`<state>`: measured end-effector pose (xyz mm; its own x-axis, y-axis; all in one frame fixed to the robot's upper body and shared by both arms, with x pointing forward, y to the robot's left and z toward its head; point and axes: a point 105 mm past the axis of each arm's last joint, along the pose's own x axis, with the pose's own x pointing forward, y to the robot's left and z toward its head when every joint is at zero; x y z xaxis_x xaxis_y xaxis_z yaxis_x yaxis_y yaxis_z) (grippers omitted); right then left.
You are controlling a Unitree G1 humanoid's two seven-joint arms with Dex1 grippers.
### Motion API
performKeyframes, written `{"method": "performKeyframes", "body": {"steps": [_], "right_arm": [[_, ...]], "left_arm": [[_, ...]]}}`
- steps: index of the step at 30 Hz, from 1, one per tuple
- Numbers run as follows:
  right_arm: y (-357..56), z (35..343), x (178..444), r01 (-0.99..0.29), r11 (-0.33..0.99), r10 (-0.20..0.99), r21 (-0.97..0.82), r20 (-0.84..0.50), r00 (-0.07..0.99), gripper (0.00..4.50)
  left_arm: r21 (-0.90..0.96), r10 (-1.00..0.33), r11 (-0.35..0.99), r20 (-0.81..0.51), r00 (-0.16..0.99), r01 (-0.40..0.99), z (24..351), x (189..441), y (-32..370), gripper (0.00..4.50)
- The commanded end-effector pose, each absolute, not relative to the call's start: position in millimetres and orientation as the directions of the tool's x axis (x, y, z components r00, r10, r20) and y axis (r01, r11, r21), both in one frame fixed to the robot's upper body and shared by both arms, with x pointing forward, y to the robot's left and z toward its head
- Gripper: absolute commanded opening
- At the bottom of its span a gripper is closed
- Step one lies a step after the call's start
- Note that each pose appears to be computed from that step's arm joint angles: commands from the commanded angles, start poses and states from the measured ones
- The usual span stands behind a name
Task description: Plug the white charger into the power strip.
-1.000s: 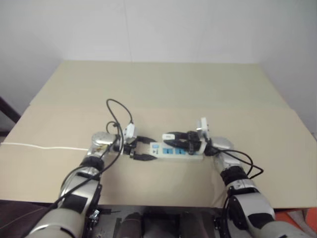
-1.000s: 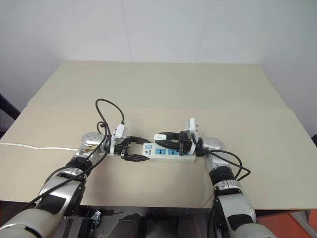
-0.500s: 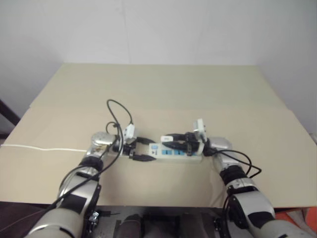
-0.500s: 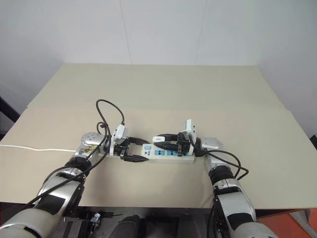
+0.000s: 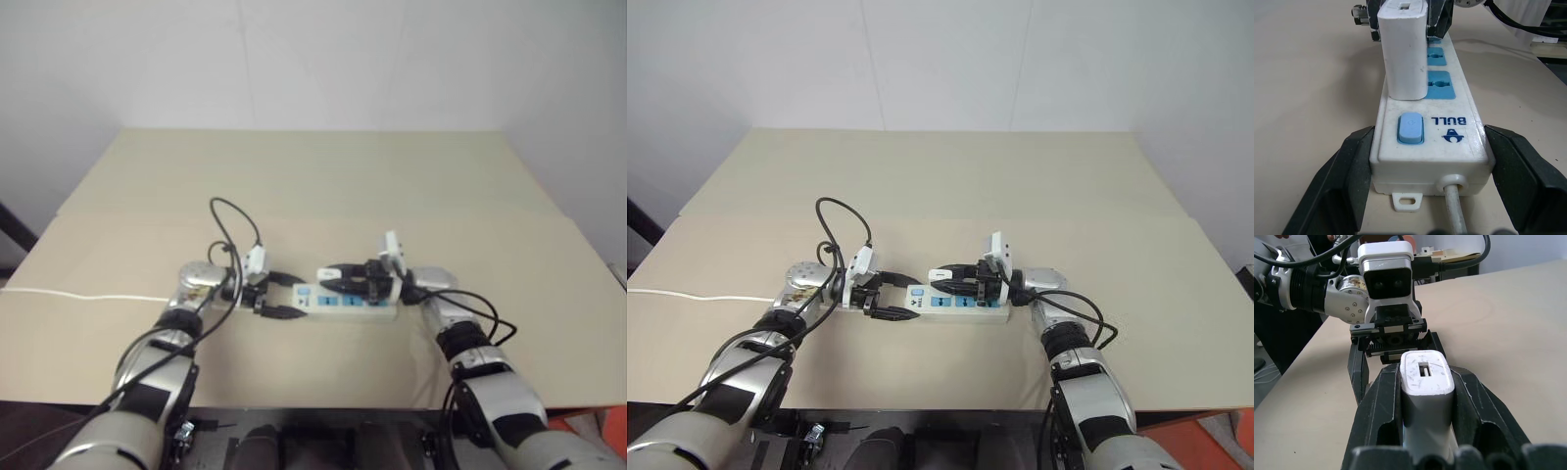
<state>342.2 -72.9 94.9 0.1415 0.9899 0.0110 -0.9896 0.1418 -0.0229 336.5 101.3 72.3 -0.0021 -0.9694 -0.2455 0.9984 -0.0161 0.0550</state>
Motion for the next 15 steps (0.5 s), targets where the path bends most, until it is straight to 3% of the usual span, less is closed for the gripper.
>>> {"method": "performKeyframes", "body": {"steps": [1,15], "right_arm": [[-99.2,30.7,328.2,-0.969,0.226,0.951,0.099,-0.237,0.198,1.11],[-100.8,29.0,325.4,-0.974,0.216,0.951,0.071,-0.242,0.194,1.11]], "left_arm": [[0.057,-0.961,-0.09,-0.267,-0.071,0.994,71.5,329.8,98.9,3.22],[0.057,-0.961,-0.089,-0.267,-0.071,0.994,71.4,330.1,98.2,3.22]]}}
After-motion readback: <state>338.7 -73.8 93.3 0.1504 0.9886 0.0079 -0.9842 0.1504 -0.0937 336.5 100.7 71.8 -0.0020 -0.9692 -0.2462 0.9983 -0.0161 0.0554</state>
